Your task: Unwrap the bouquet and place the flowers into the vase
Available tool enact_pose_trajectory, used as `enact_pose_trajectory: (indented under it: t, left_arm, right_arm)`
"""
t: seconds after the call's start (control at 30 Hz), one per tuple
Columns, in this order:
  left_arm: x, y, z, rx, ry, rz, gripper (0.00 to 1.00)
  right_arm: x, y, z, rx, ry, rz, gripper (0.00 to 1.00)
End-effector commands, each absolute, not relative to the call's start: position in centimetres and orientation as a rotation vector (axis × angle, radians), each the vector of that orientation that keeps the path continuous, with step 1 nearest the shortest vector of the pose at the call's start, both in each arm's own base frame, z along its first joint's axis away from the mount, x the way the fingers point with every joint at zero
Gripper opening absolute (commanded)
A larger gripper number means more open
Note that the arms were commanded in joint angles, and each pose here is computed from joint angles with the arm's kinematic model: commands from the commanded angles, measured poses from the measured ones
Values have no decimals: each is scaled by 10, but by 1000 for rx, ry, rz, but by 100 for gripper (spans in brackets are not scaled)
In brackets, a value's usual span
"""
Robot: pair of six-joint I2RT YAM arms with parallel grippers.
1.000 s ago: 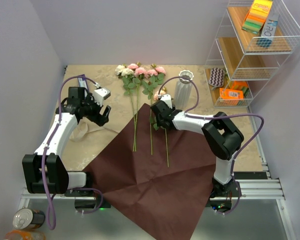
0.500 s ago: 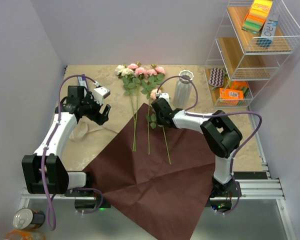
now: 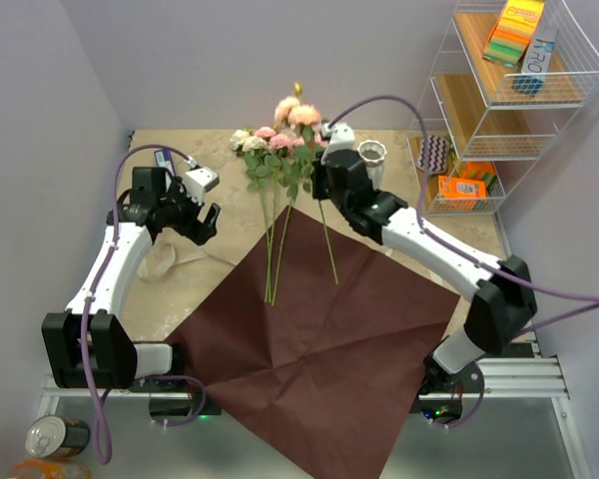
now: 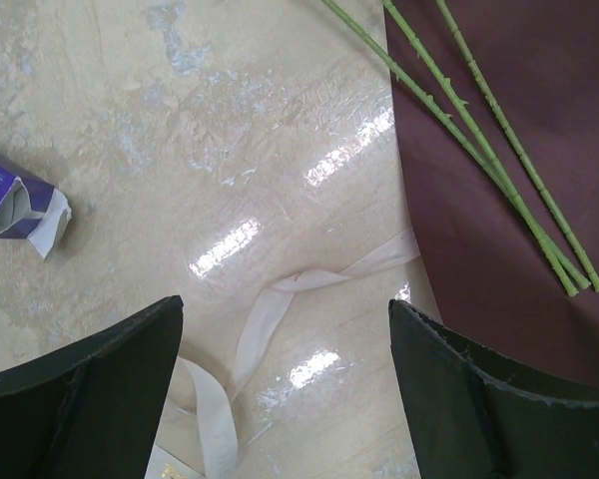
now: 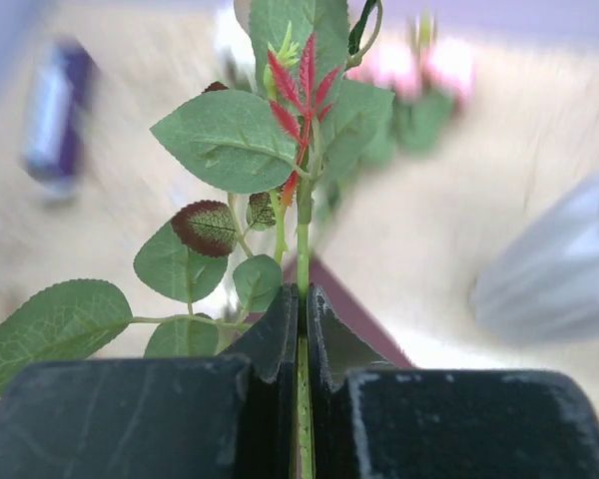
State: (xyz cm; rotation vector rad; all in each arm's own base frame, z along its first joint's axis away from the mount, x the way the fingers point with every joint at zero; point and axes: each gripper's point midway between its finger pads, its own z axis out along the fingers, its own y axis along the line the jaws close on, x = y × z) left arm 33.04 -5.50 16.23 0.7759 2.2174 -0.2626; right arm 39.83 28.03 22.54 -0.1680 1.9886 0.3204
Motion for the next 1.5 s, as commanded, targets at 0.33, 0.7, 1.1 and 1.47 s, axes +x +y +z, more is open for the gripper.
enact_pose_trajectory:
  t: [0.33, 0.7, 1.1, 1.47]
  left_arm:
    - [332, -61, 188, 811, 2131, -276, 88]
    - [329, -67, 174, 825, 2172, -339, 88]
    - [311, -85, 169, 920, 2150, -494, 89]
    - [295, -95, 167, 1010, 2131, -591, 90]
  right_arm:
    - [408, 202, 522, 14, 1133, 55, 0]
    - [414, 146, 578, 207, 869, -104, 0]
    - [435, 120, 572, 274, 801, -184, 0]
    - [474, 112, 506, 321, 881, -259, 0]
